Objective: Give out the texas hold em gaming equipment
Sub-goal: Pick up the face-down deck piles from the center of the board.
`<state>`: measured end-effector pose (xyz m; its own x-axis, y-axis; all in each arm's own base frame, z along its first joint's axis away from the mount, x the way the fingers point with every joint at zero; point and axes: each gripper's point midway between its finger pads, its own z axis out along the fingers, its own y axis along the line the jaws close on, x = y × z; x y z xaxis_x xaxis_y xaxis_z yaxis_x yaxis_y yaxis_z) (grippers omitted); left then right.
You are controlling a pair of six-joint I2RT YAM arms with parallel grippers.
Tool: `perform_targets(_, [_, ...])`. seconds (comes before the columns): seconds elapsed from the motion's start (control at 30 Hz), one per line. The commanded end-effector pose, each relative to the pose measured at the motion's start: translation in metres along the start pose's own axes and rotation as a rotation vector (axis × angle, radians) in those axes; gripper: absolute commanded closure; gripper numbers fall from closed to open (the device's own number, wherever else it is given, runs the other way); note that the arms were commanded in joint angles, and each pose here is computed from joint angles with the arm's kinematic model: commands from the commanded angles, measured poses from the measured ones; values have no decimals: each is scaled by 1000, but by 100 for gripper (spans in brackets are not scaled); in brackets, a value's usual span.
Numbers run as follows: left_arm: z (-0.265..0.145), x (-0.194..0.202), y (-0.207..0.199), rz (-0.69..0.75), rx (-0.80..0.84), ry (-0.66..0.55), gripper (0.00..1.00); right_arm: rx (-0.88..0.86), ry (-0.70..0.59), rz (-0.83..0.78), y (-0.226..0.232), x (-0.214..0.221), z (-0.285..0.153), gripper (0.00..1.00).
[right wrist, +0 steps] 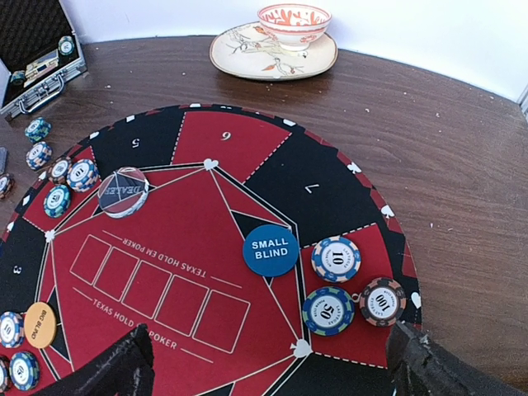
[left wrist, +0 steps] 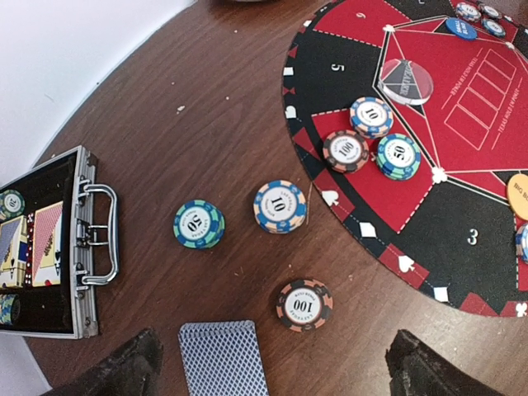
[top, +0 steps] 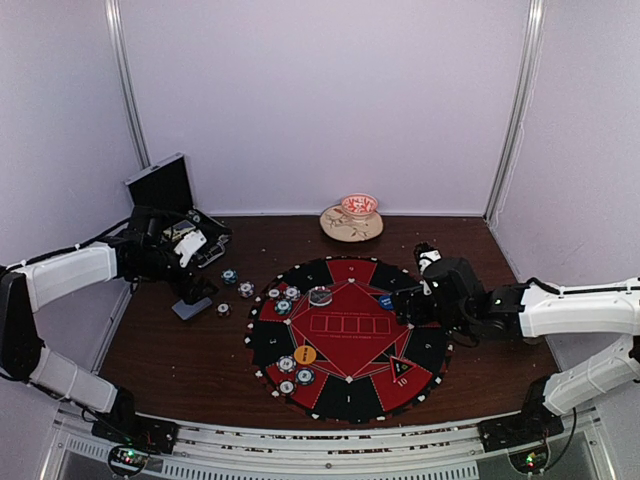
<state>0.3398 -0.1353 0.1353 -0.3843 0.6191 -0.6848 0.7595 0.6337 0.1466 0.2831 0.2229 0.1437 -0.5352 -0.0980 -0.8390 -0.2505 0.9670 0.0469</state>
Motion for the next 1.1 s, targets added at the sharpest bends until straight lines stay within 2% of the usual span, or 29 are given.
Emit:
perform_targets(0.0, [-9, 0, 6, 50, 30, -31, 2, -16, -23, 22, 5, -6, -5, 0])
perform_targets(0.27, [1, 46, 29, 82, 63, 77, 2, -6, -5, 7, 7, -1, 0, 0])
perform_targets(0.5, [8, 86, 54, -7, 136, 133, 2, -13, -6, 1, 11, -1, 0, 0])
perform_targets(1.07, [25, 95, 63, -56, 177, 164, 2, 1, 2, -15, 14, 2, 4, 0])
